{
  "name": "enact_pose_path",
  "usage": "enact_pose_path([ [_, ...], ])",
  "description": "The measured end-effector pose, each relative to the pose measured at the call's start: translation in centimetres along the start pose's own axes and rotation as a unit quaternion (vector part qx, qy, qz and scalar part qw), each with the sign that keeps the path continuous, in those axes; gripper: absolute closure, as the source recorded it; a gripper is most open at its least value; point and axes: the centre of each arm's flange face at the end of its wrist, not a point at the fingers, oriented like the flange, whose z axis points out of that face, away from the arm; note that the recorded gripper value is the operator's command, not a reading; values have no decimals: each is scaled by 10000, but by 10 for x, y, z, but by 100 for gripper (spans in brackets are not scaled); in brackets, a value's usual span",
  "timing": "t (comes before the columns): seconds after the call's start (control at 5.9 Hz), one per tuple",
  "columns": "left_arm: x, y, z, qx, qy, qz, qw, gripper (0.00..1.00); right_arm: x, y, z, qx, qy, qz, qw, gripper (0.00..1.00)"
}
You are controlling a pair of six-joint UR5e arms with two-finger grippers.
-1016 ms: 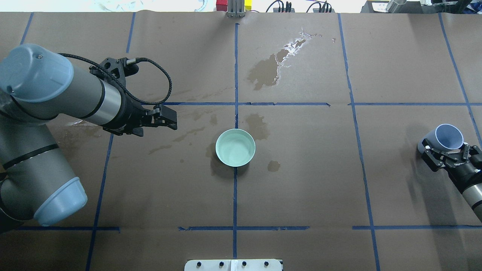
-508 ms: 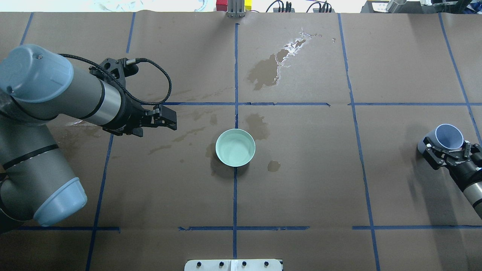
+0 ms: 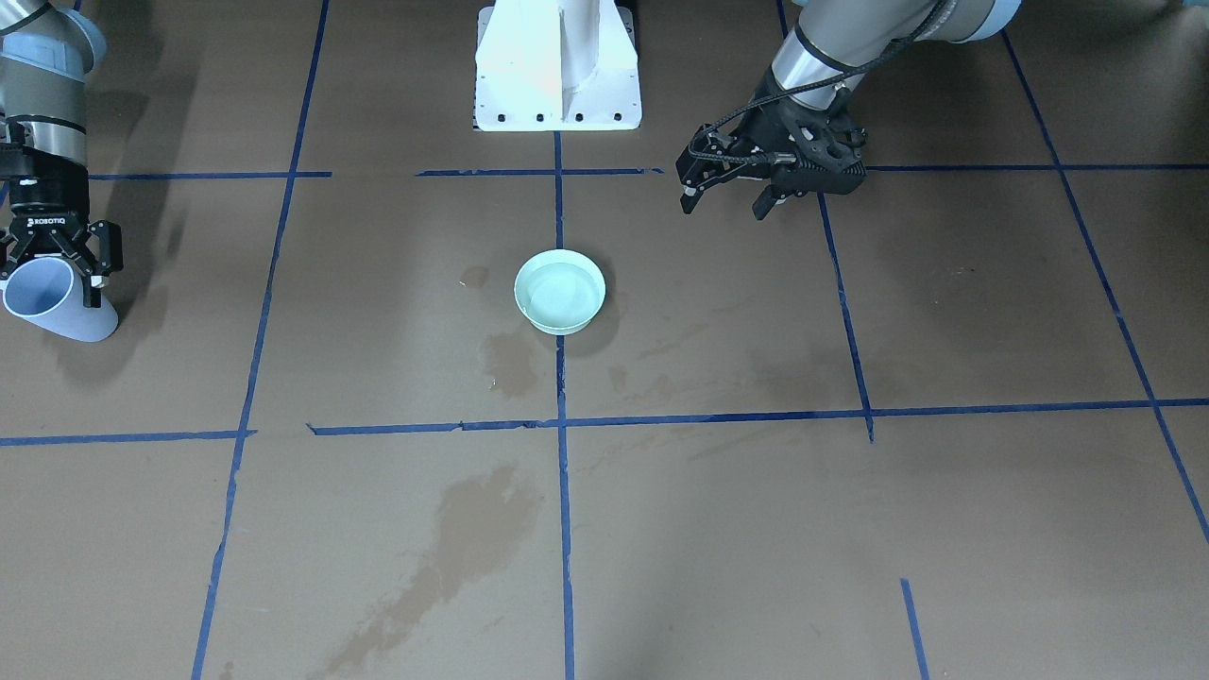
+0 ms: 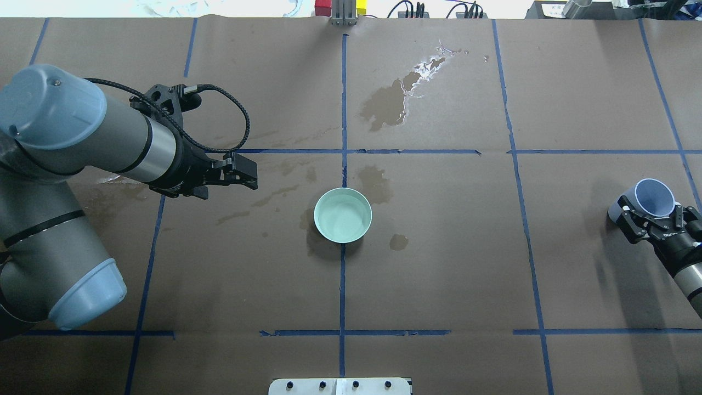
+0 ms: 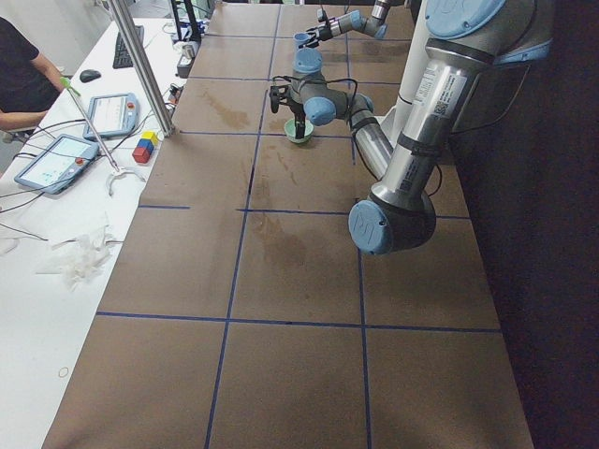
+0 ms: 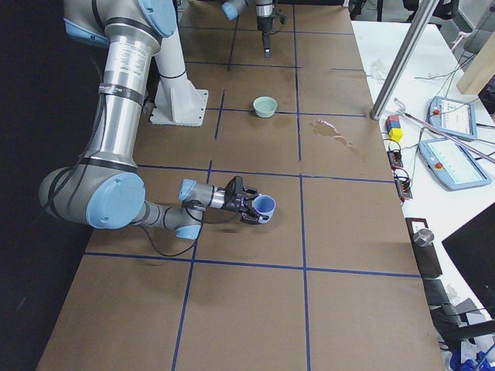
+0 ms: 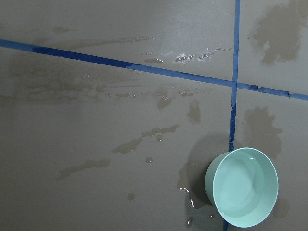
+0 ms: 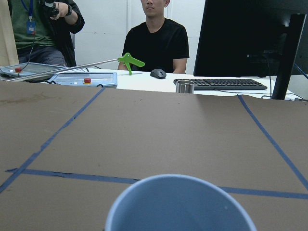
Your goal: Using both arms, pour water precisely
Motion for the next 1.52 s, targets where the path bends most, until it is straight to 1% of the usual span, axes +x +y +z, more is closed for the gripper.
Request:
enact_pose_path([
  [0.17, 0, 1, -1, -4, 12, 9, 10000, 0, -5, -7, 1, 60, -130, -166, 9998, 69],
  [0.34, -2, 2, -3, -3, 14, 9, 10000, 0, -13, -16, 4, 144, -259, -471, 9985, 78],
  [0.51, -4, 3, -5, -3, 10, 5, 10000, 0, -34, -26, 14, 258, -378, -685, 9966, 80],
  [0.68, -7, 2, -5, 0, -1, -6, 10000, 0, -66, -33, 27, 335, -518, -764, 9952, 81],
  [0.85, -10, 2, -5, 2, -24, -23, 10000, 0, -105, -44, 39, 312, -675, -871, 9934, 81],
  [1.02, -13, 1, -5, 4, -44, -38, 10000, 0, -142, -62, 44, 300, -860, -990, 9909, 79],
  [1.19, -15, 1, -4, 3, -66, -51, 10000, 0, -179, -79, 48, 323, -978, -1044, 9892, 80],
  [1.52, -19, 0, -3, 8, -99, -72, 9999, 0, -250, -107, 56, 387, -922, -1100, 9889, 81],
])
